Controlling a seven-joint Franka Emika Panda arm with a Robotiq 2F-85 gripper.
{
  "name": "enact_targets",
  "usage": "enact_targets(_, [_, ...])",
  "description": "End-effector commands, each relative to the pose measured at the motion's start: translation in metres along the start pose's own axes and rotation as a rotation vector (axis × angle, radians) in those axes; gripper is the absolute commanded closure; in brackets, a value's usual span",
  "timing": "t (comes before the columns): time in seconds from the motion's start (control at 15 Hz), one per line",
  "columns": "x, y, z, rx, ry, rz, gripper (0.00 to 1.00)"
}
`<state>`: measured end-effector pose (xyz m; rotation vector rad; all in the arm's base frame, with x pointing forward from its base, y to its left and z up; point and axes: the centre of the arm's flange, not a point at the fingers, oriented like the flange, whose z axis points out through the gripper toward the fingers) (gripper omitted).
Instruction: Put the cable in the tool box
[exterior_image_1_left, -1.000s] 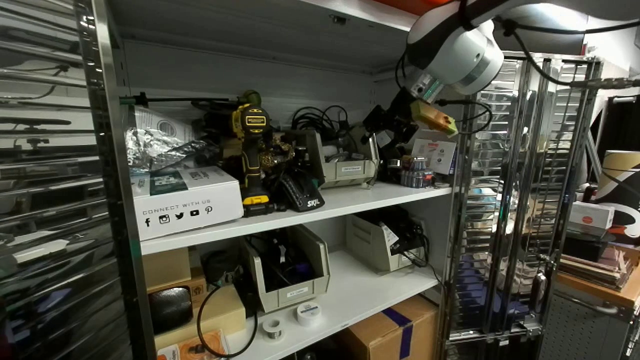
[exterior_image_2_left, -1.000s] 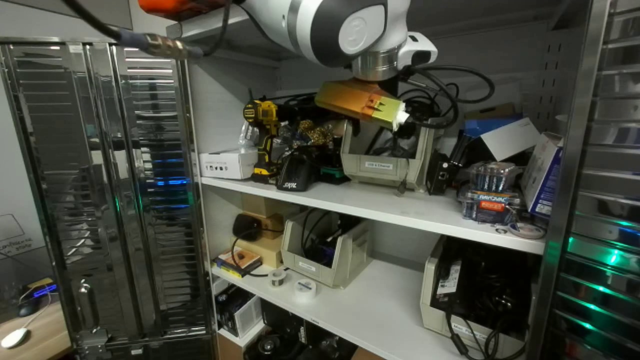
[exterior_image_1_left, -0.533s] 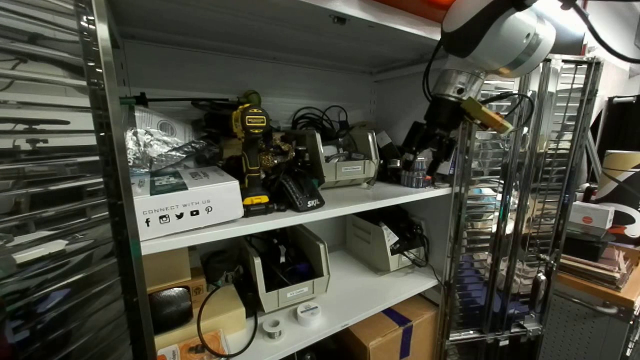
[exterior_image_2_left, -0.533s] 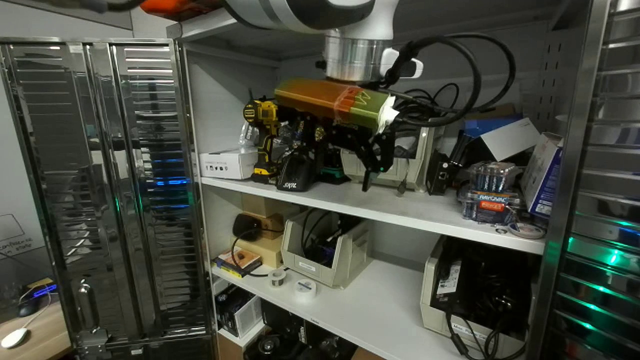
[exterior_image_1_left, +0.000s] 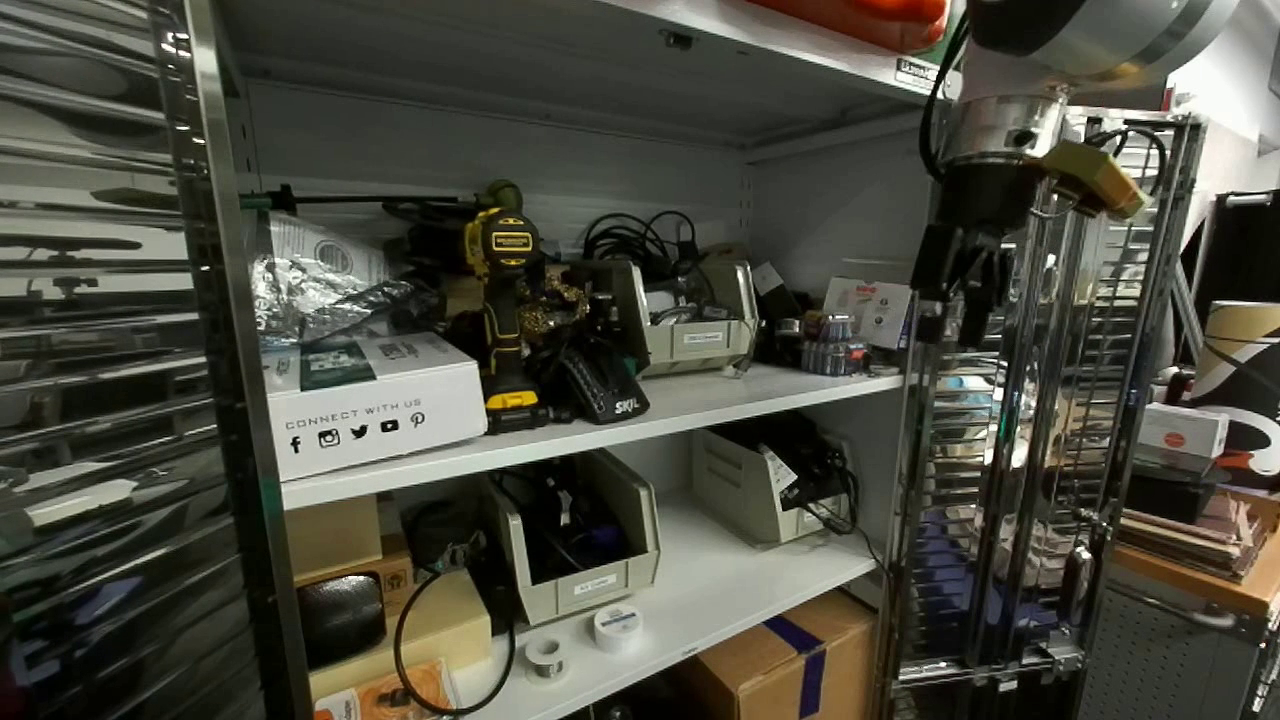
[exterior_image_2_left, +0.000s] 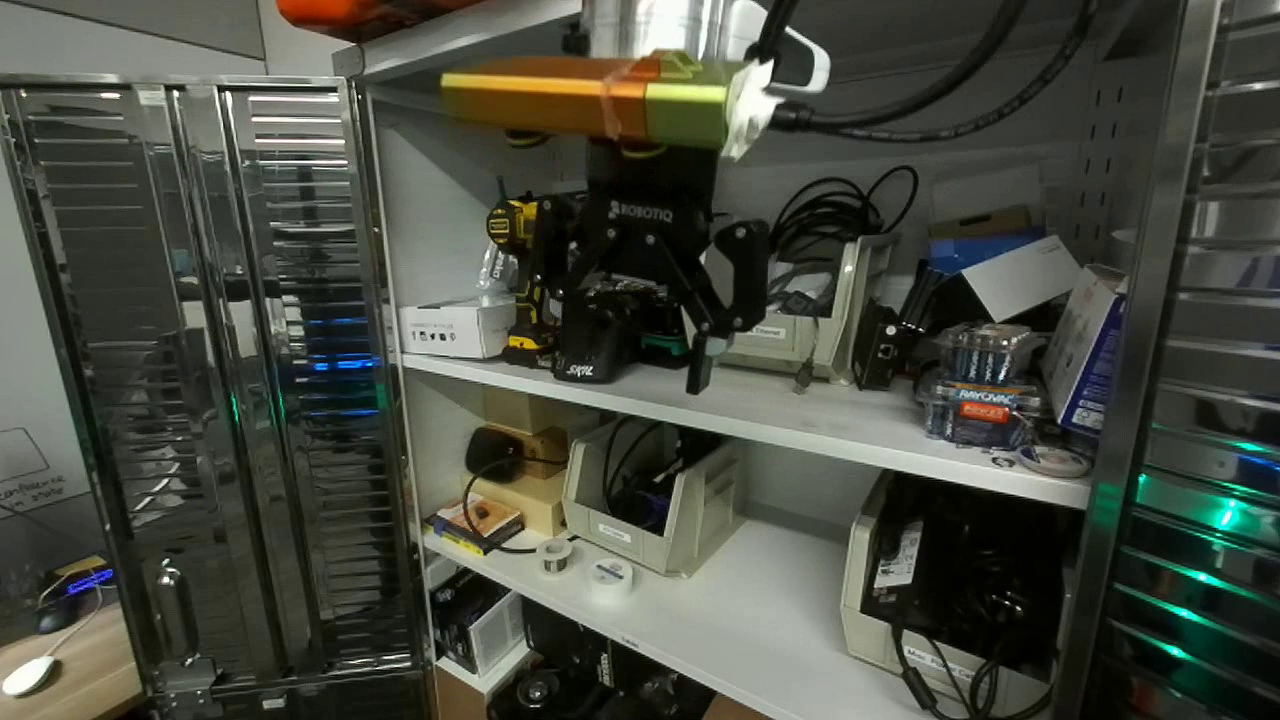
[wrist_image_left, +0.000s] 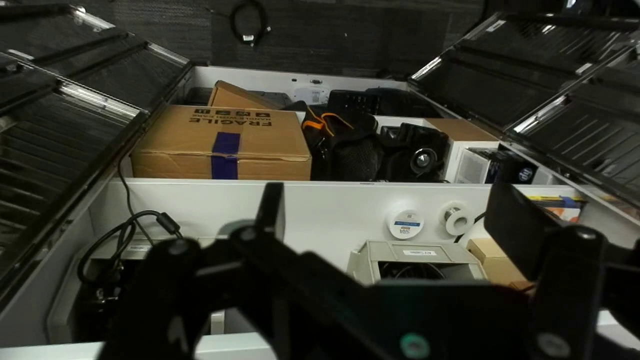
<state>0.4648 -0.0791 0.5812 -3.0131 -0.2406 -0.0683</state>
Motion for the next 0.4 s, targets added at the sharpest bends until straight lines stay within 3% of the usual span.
enact_targets(0.0, [-0.036, 0.005, -0.031, 0.041, 0.08, -0.077, 0.0])
enact_targets(0.07, [-0.015, 0.004, -0.017, 0.008, 0.033, -0.03, 0.0])
enact_targets(0.33, [-0.03, 0.011, -0.03, 0.019, 0.068, -0.052, 0.0])
